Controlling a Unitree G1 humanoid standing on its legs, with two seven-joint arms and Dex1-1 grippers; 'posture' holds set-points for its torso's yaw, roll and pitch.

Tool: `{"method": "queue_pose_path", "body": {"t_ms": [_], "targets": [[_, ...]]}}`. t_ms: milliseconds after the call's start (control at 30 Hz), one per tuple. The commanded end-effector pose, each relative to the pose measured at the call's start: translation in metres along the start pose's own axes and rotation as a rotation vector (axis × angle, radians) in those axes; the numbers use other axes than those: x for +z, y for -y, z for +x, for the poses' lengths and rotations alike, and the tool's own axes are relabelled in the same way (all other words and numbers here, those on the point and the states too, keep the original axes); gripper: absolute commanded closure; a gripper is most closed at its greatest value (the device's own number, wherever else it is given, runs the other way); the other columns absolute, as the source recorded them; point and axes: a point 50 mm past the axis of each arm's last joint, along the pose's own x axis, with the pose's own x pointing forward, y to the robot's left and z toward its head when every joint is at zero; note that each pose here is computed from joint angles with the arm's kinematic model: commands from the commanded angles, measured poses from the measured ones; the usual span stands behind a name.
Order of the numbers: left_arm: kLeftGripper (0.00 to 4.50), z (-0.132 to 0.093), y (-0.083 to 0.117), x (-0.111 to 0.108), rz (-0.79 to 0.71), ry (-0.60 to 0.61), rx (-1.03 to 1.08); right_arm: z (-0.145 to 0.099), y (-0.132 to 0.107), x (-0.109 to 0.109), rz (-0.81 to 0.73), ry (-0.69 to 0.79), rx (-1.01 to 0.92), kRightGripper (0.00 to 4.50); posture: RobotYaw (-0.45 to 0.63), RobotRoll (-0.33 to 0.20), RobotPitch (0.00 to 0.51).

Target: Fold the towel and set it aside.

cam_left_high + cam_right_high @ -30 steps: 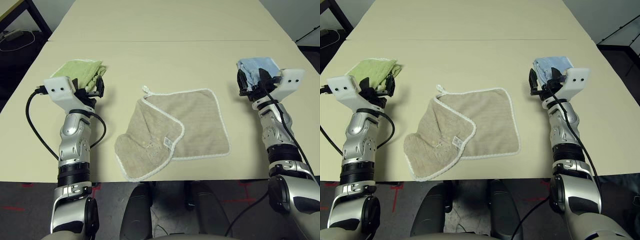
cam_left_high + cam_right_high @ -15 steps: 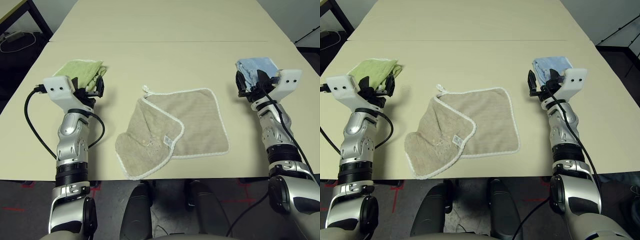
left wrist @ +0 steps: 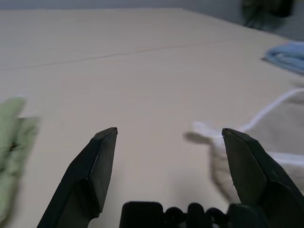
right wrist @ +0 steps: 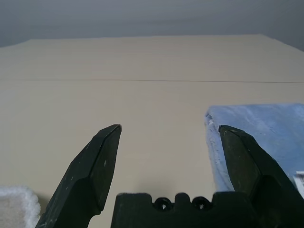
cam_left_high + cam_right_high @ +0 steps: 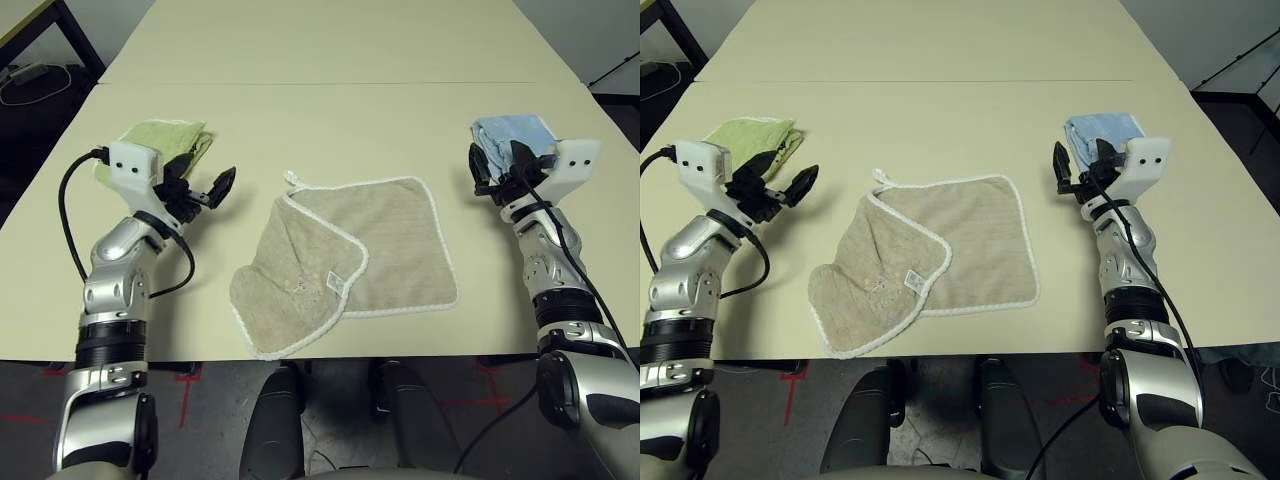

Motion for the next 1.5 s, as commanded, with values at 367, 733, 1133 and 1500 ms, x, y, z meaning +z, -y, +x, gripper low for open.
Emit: {"method": "queue_pose_path", "body": {"t_ms": [367, 733, 1133, 1500], "targets": [[0.03, 0.011, 0.03, -0.006, 0.161, -0.156, -0.387, 0.007, 0.002, 0.003, -0.099, -0.084, 0.21, 0.0, 0.02, 0.0, 0.196], [0.03, 0.014, 0.024, -0.003, 0.202, -0.153, -0.347, 0.033, -0.011, 0.007, -0.165, -0.361, 0.429, 0.0, 0.03, 0.0, 0.19], [0.03, 0.01, 0.031, 0.0, 0.204, -0.141, -0.332, 0.039, -0.024, 0.007, -0.183, -0.536, 0.628, 0.0, 0.07, 0.0, 0.195], [0.03, 0.01, 0.034, -0.001, 0.199, -0.142, -0.326, 0.035, -0.028, 0.002, -0.123, -0.63, 0.704, 0.0, 0.07, 0.0, 0.196]]}}
